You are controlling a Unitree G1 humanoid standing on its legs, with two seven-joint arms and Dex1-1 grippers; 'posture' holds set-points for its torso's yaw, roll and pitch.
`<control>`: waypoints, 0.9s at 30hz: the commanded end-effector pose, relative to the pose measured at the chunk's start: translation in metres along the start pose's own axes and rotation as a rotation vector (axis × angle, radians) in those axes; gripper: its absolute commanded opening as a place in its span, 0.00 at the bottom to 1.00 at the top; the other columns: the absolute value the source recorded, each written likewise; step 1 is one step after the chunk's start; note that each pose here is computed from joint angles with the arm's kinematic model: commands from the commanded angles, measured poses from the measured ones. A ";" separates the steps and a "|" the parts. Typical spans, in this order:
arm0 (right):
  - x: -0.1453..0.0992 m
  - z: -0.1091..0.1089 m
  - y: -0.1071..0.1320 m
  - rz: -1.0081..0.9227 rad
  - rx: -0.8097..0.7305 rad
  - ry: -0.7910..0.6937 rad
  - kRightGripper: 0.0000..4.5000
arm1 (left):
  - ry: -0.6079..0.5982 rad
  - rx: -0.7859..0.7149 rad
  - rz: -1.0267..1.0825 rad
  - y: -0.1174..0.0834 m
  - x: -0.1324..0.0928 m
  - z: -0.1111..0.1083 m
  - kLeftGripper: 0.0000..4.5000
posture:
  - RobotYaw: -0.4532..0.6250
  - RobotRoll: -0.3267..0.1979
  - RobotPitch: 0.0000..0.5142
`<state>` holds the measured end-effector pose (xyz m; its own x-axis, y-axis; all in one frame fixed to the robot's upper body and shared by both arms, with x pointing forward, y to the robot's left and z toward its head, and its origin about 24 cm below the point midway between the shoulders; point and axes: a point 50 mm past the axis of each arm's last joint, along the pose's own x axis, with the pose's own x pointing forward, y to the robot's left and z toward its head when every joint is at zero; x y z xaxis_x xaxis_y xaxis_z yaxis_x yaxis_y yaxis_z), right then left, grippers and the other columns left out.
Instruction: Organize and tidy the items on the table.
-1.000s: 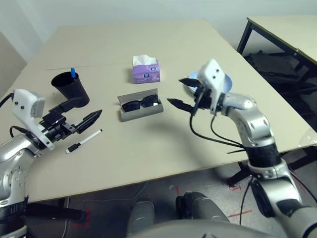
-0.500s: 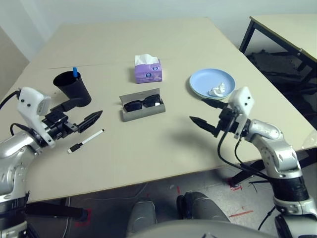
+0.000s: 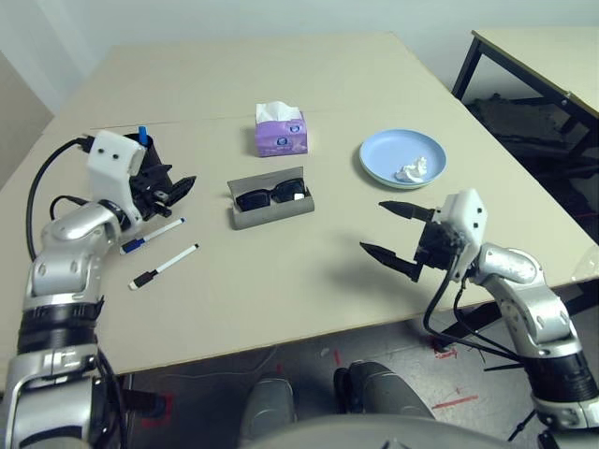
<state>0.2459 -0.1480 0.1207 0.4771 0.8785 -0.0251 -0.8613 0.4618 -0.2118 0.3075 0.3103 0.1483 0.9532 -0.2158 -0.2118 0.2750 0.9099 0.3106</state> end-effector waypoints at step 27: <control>-0.005 -0.008 0.004 0.098 -0.018 0.054 1.00 | 0.119 0.308 -0.469 -0.050 0.005 -0.020 0.00 | 0.40 0.62 0.17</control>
<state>0.2406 -0.1498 0.1130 0.4043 0.9091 -0.1005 -0.8973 0.3729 -0.2365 0.3001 0.2721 0.1130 0.7331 -0.5003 -0.4607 0.6751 0.6176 0.4035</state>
